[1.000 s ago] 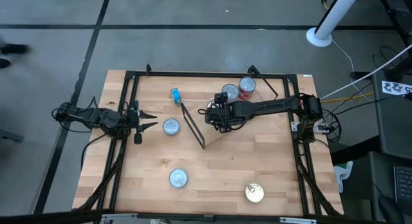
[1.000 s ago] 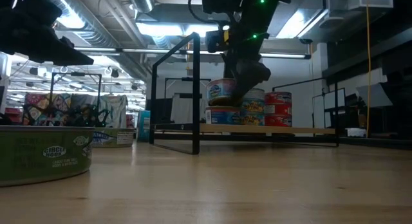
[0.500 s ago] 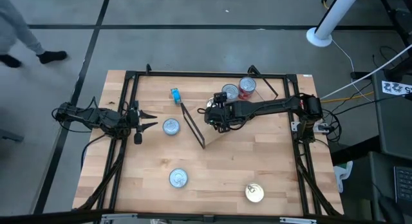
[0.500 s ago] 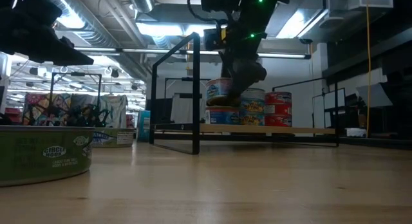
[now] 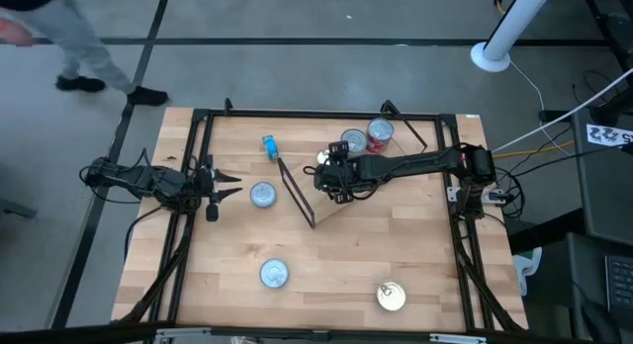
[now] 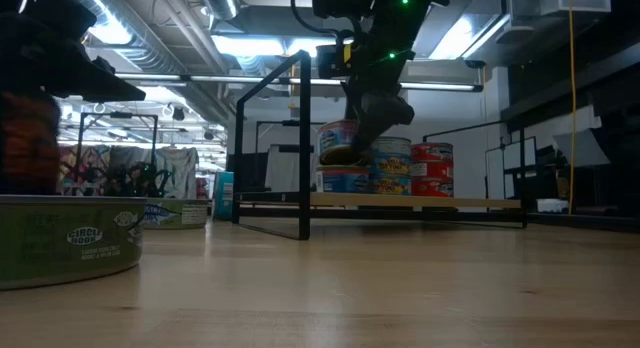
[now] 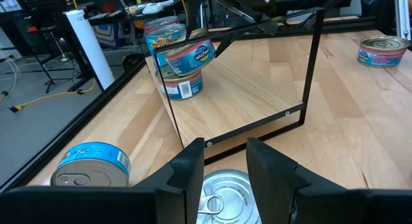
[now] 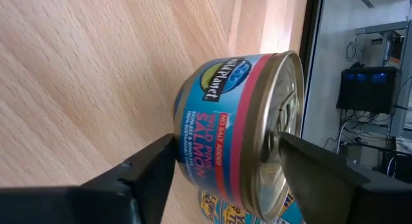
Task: Stack canned seafood by type on shelf
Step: Stack the left blue tuna can on top of the blue tuna can on the shelf
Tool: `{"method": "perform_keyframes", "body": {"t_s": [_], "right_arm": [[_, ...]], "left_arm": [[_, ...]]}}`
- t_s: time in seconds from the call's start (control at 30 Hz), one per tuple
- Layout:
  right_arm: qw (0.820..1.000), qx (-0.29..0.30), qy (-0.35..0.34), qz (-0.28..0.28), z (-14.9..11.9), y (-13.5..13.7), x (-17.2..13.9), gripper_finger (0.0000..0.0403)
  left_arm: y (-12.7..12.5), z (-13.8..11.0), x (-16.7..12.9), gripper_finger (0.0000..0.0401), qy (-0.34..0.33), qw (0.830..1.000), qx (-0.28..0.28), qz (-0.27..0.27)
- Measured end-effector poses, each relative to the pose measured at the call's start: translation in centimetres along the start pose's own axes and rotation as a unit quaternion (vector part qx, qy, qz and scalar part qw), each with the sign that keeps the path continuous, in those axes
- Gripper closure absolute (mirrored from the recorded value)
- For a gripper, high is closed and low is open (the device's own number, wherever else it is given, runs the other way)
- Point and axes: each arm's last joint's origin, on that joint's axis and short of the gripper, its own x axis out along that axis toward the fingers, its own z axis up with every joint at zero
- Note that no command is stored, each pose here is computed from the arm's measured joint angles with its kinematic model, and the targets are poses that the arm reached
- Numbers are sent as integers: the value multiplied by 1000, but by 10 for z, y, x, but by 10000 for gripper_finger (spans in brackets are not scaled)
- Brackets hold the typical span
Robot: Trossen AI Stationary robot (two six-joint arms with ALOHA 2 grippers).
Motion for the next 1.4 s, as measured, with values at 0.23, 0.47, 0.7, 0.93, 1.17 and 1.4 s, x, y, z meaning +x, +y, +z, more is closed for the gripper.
{"method": "perform_keyframes", "body": {"t_s": [0.23, 0.47, 0.7, 0.93, 1.17, 1.4], "right_arm": [[1000, 0, 1, -3, 0, 0, 0, 180], [1000, -1, 9, -26, -1, -2, -1, 204], [1000, -1, 7, -20, 0, -1, -1, 204], [1000, -7, 6, -12, 0, 1, -2, 204], [1000, -22, 7, -13, 1, 10, -8, 204], [999, -25, 18, -34, 0, 9, -8, 212]], "left_arm": [[0, 0, 0, 290, 0, 1000, 0, 0], [0, 0, 0, 290, 0, 1000, 0, 0], [0, 0, 0, 290, 0, 1000, 0, 0], [0, 0, 0, 290, 0, 1000, 0, 0], [0, 0, 0, 290, 0, 1000, -6, -1], [0, 15, -1, 290, -67, 971, -230, -17]]}}
